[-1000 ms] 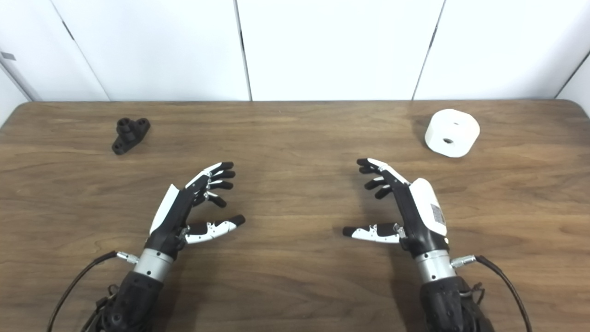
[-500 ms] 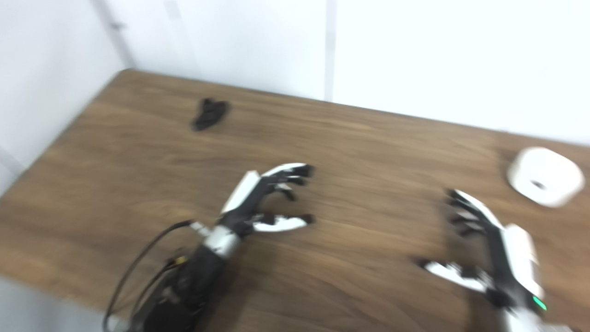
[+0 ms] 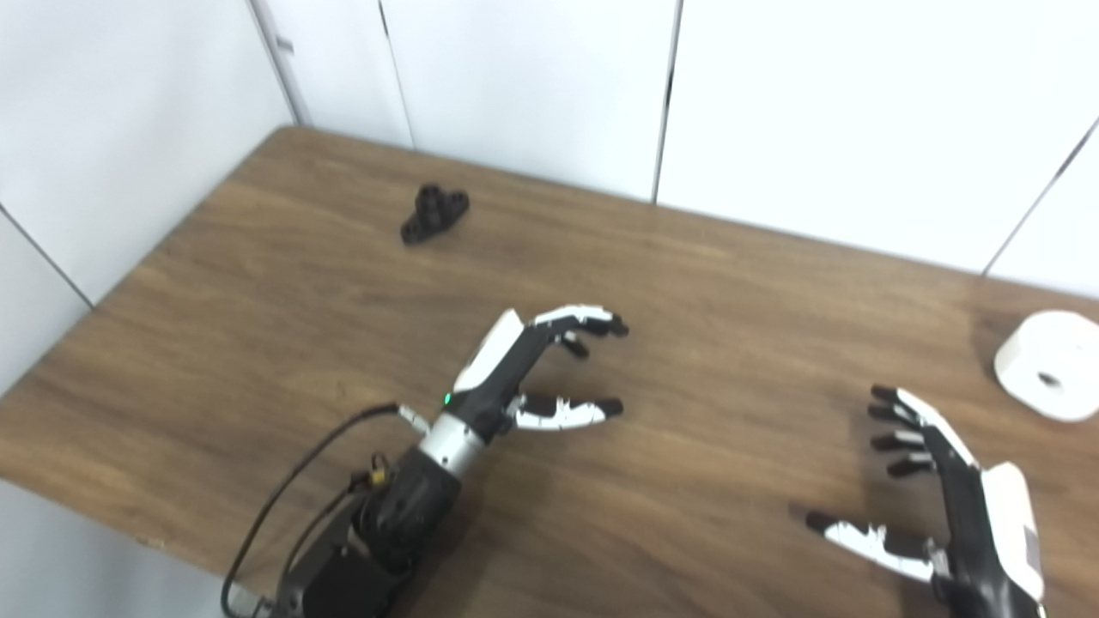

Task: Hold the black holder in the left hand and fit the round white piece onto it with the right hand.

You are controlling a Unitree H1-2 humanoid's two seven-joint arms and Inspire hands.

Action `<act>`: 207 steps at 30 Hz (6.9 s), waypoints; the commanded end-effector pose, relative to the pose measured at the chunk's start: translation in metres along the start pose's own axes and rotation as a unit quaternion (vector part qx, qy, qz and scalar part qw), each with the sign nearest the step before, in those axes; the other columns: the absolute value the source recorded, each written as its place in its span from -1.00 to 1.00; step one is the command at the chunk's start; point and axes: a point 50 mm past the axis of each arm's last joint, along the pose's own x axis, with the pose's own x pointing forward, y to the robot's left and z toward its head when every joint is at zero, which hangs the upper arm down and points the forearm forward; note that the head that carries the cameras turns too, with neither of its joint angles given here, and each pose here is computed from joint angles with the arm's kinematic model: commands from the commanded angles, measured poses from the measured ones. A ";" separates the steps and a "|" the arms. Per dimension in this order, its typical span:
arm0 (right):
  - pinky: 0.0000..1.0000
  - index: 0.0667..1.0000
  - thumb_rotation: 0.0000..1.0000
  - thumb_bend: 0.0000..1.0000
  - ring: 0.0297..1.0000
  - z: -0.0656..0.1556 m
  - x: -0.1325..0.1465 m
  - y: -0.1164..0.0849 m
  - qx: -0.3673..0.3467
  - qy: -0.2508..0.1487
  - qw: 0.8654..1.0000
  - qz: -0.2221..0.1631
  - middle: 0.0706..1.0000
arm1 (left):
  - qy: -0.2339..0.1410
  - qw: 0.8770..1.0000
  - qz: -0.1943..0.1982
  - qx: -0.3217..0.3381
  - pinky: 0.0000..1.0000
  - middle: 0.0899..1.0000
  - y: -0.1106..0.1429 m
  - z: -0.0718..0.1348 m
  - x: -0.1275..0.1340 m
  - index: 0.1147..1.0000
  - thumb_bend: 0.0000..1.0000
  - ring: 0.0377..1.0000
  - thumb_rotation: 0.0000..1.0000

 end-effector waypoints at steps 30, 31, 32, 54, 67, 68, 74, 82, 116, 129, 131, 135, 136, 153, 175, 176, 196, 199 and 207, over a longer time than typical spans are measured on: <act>0.00 0.50 -1.00 0.65 0.20 0.018 0.012 -0.010 0.004 -0.035 0.999 -0.016 0.40 | -0.028 0.980 0.066 0.188 0.12 0.40 0.127 0.014 0.069 0.18 0.56 0.36 -0.99; 0.00 0.50 -1.00 0.65 0.20 0.018 0.012 -0.010 0.004 -0.034 0.999 -0.016 0.41 | -0.027 0.977 0.072 0.198 0.15 0.41 0.132 0.014 0.070 0.19 0.57 0.39 -0.96; 0.01 0.50 -1.00 0.65 0.21 0.019 0.012 -0.010 0.003 -0.034 0.999 -0.015 0.42 | -0.025 0.974 0.079 0.209 0.16 0.42 0.136 0.014 0.070 0.19 0.57 0.40 -0.92; 0.01 0.50 -1.00 0.66 0.21 0.021 0.010 -0.013 0.006 -0.036 0.999 -0.016 0.41 | 0.035 0.928 0.210 0.306 0.26 0.63 0.207 0.018 0.081 0.31 0.64 0.59 -0.85; -0.03 0.48 -1.00 0.65 0.14 0.026 0.008 -0.016 -0.028 -0.044 0.998 -0.025 0.35 | 0.117 0.909 0.201 0.347 0.43 0.90 0.214 0.006 0.091 0.30 0.84 0.92 -0.50; -0.02 0.47 -1.00 0.65 0.13 0.026 0.008 -0.016 -0.028 -0.044 0.998 -0.026 0.35 | 0.123 0.907 0.197 0.351 0.43 0.90 0.214 0.004 0.092 0.25 0.84 0.92 -0.50; -0.04 0.47 -1.00 0.64 0.13 0.027 0.007 -0.016 -0.027 -0.044 0.998 -0.026 0.35 | 0.157 0.893 0.197 0.372 0.63 0.99 0.215 -0.007 0.096 0.30 0.96 1.00 -0.37; -0.04 0.47 -1.00 0.66 0.12 0.028 0.006 -0.017 -0.028 -0.042 0.998 -0.026 0.35 | 0.205 0.881 0.183 0.385 0.73 1.00 0.217 -0.018 0.100 0.42 1.00 1.00 -0.27; -0.08 0.46 -1.00 0.57 0.09 0.034 0.001 -0.014 -0.027 -0.040 0.999 -0.022 0.34 | 0.267 0.863 0.143 0.405 0.68 1.00 0.221 -0.064 0.109 0.38 0.90 1.00 -0.24; -0.11 0.47 -1.00 0.53 0.08 0.034 -0.005 -0.016 -0.025 -0.039 0.999 -0.020 0.34 | 0.268 0.866 0.137 0.399 0.61 0.92 0.215 -0.070 0.113 0.36 0.85 1.00 -0.25; -0.11 0.47 -1.00 0.53 0.08 0.034 -0.006 -0.016 -0.024 -0.039 0.999 -0.021 0.35 | 0.268 0.870 0.137 0.390 0.61 0.91 0.215 -0.071 0.113 0.35 0.85 1.00 -0.27; -0.09 0.46 -1.00 0.54 0.08 0.035 -0.007 -0.015 -0.023 -0.037 0.999 -0.020 0.34 | 0.266 0.879 0.143 0.369 0.64 0.89 0.216 -0.075 0.114 0.32 0.81 0.99 -0.33; -0.08 0.46 -1.00 0.54 0.08 0.035 -0.007 -0.015 -0.022 -0.036 0.999 -0.019 0.34 | 0.268 0.880 0.143 0.366 0.66 0.88 0.216 -0.075 0.115 0.31 0.81 0.99 -0.34; -0.08 0.47 -1.00 0.49 0.10 0.037 -0.011 -0.019 -0.025 -0.033 0.999 -0.023 0.36 | 0.265 0.896 0.112 0.337 0.38 0.70 0.201 -0.105 0.111 0.08 0.59 0.77 -0.63; -0.10 0.43 -1.00 0.47 0.06 0.040 -0.012 -0.020 -0.026 -0.036 0.999 -0.029 0.34 | 0.279 0.905 0.109 0.303 0.43 0.75 0.190 -0.113 0.110 0.17 0.60 0.83 -0.63; -0.10 0.43 -1.00 0.47 0.06 0.040 -0.012 -0.020 -0.027 -0.035 0.999 -0.029 0.34 | 0.279 0.905 0.108 0.302 0.42 0.76 0.189 -0.114 0.110 0.18 0.60 0.83 -0.63; -0.06 0.45 -1.00 0.43 0.15 0.038 -0.011 -0.020 -0.009 -0.026 0.999 -0.025 0.39 | 0.272 0.914 0.076 0.292 0.45 0.54 0.178 -0.112 0.108 -0.17 0.05 0.68 -0.85; -0.04 0.46 -1.00 0.42 0.16 0.036 -0.012 -0.020 -0.003 -0.026 0.999 -0.024 0.40 | 0.271 0.914 0.072 0.293 0.48 0.53 0.177 -0.111 0.108 -0.17 0.05 0.69 -0.85; -0.03 0.48 -1.00 0.40 0.16 0.036 -0.011 -0.019 0.002 -0.025 0.999 -0.022 0.41 | 0.260 0.924 0.057 0.276 0.53 0.51 0.174 -0.111 0.106 -0.17 0.05 0.69 -0.86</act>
